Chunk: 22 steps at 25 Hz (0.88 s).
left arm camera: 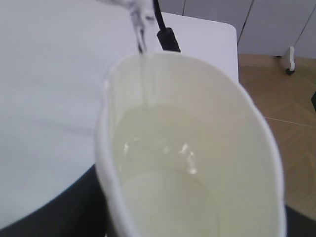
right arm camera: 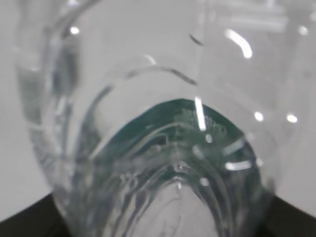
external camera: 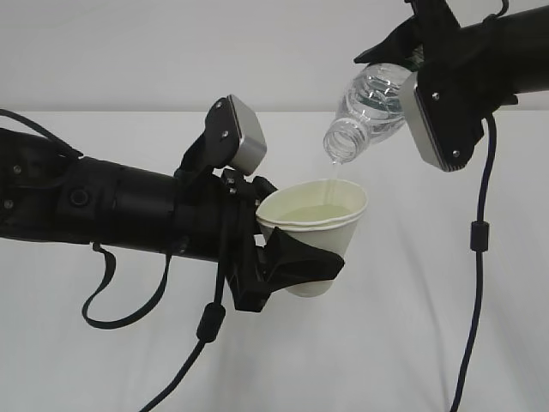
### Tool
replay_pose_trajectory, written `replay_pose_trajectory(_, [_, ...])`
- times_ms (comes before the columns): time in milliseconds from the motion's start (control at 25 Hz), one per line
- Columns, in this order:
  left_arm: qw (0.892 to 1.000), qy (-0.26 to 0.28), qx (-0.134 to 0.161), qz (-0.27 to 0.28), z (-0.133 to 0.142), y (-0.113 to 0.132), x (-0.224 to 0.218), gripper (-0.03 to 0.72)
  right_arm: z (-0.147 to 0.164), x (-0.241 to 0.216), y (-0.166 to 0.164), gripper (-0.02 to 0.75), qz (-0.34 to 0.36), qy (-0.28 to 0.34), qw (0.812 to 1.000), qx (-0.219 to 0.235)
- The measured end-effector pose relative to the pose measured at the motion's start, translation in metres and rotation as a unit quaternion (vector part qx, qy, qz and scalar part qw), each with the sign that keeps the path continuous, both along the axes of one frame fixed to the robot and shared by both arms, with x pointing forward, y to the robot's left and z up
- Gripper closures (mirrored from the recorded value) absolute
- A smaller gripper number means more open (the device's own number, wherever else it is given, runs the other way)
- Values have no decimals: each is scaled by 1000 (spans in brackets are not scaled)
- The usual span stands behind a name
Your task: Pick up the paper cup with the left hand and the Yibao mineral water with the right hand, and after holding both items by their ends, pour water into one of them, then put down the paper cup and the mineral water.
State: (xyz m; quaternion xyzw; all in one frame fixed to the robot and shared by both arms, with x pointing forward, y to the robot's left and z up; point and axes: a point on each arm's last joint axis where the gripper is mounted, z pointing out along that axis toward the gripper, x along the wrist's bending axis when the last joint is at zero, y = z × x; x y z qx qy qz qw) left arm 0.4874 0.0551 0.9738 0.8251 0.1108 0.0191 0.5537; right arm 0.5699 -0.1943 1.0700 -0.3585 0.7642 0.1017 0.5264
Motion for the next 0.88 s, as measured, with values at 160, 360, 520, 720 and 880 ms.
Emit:
replay_pose_trajectory(160, [1000,0,0,0,0,0,0,269,0,0,0,276,0,0,1000,0])
replay_pose_trajectory(360, [1000,0,0,0,0,0,0,269,0,0,0,276,0,0,1000,0])
replay_pose_trajectory(520, [1000,0,0,0,0,0,0,269,0,0,0,276,0,0,1000,0])
replay_pose_trajectory(720, [1000,0,0,0,0,0,0,269,0,0,0,276,0,0,1000,0])
replay_pose_trajectory(880, [1000,0,0,0,0,0,0,269,0,0,0,276,0,0,1000,0])
